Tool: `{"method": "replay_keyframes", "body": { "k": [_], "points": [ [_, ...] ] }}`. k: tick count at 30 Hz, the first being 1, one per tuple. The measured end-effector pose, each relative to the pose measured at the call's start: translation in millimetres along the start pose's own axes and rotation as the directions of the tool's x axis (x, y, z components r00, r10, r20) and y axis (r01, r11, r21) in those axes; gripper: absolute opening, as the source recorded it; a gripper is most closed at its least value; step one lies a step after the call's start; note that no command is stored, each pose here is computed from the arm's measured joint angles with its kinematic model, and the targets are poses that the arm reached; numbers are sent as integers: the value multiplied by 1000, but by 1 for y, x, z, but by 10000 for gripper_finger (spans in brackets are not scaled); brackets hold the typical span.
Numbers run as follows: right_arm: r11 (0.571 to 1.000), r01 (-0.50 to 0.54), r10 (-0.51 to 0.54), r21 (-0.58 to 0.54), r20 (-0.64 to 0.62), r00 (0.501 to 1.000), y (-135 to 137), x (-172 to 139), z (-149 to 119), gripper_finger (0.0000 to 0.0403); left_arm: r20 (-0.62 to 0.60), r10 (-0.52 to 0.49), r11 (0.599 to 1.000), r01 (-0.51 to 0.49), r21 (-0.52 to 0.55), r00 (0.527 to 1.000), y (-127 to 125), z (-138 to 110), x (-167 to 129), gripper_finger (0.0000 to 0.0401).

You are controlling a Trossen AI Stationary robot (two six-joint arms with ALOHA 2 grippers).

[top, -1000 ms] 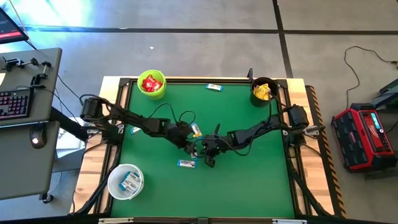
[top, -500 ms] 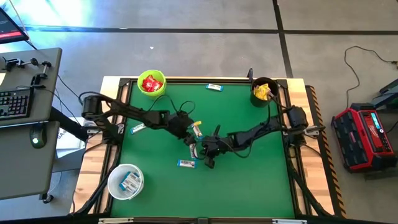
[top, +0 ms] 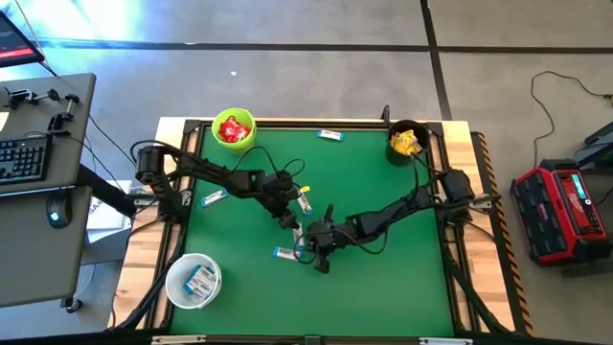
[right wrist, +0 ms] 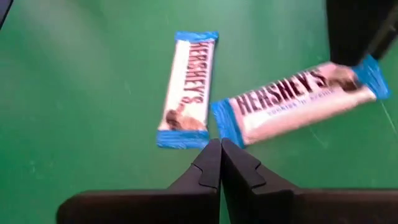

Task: Sort candy by brand, put in halloween buckets
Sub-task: Put the white chocolate into the white bucket

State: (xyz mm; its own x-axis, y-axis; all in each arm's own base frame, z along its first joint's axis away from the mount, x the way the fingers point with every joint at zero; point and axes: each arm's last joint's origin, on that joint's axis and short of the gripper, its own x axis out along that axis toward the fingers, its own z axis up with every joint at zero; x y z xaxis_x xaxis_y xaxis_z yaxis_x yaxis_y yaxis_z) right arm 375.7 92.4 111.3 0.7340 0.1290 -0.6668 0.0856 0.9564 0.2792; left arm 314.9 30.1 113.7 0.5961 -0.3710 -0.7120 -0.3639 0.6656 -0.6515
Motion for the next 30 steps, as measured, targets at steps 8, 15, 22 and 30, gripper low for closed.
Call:
{"method": "replay_keyframes", "body": {
  "k": [8, 15, 22, 30],
  "points": [
    [999, 17, -18, -51, -16, 1000, 10, -2, 24, 0, -12, -21, 999, 21, 27, 1000, 3, 2, -2, 213],
    [998, 56, -58, -29, -67, 996, 1, 13, 11, 0, -46, -61, 995, 65, 78, 997, 1, 0, -1, 213],
    [996, 93, -92, 17, -51, 994, -4, 16, 12, 0, -55, -77, 993, 82, 86, 996, 1, 0, -1, 213],
    [995, 101, -101, 0, -51, 994, -9, 16, 14, 0, -11, -152, 978, 152, 140, 988, -8, 5, 0, 213]
  ]
}}
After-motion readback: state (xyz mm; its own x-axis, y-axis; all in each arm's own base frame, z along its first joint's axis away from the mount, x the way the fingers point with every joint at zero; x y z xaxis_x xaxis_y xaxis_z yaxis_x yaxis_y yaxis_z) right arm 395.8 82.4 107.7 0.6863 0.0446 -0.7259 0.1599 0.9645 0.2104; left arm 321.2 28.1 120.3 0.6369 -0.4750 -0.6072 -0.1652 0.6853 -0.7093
